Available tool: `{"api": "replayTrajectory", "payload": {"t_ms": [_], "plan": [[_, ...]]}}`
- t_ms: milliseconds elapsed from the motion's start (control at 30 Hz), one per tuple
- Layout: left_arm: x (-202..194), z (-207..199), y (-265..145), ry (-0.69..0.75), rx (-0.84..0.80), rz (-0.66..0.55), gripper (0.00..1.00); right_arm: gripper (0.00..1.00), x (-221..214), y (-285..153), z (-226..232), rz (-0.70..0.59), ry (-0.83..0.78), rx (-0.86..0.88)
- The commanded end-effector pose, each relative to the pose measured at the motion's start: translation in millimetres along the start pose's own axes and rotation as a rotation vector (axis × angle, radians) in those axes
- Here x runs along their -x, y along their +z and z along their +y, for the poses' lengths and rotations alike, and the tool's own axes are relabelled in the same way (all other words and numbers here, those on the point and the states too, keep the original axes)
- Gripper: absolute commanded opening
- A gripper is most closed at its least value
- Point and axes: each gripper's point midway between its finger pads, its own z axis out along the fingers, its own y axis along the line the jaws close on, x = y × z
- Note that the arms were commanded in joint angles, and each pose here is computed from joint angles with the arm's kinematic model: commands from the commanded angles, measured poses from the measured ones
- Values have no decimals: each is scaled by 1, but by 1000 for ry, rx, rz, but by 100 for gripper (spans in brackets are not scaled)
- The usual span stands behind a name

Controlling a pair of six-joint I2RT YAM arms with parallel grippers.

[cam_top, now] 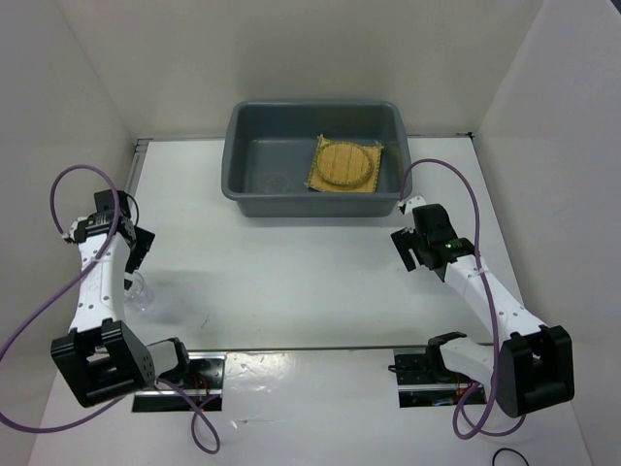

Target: Place the mixed dishes into the plastic bin

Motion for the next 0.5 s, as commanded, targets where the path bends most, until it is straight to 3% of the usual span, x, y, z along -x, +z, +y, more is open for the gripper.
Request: {"api": "replayTrajectory", "payload": {"t_ms": [0,267,467], "plan": [[-1,11,8,-9,37,-4,100,98,10,-2,-3,-43,13,-22],[1,19,17,-51,71,2,100,98,10,-2,-3,-43,13,-22],[-16,9,46,18,61,105,100,98,10,-2,-3,-43,13,-22]]}}
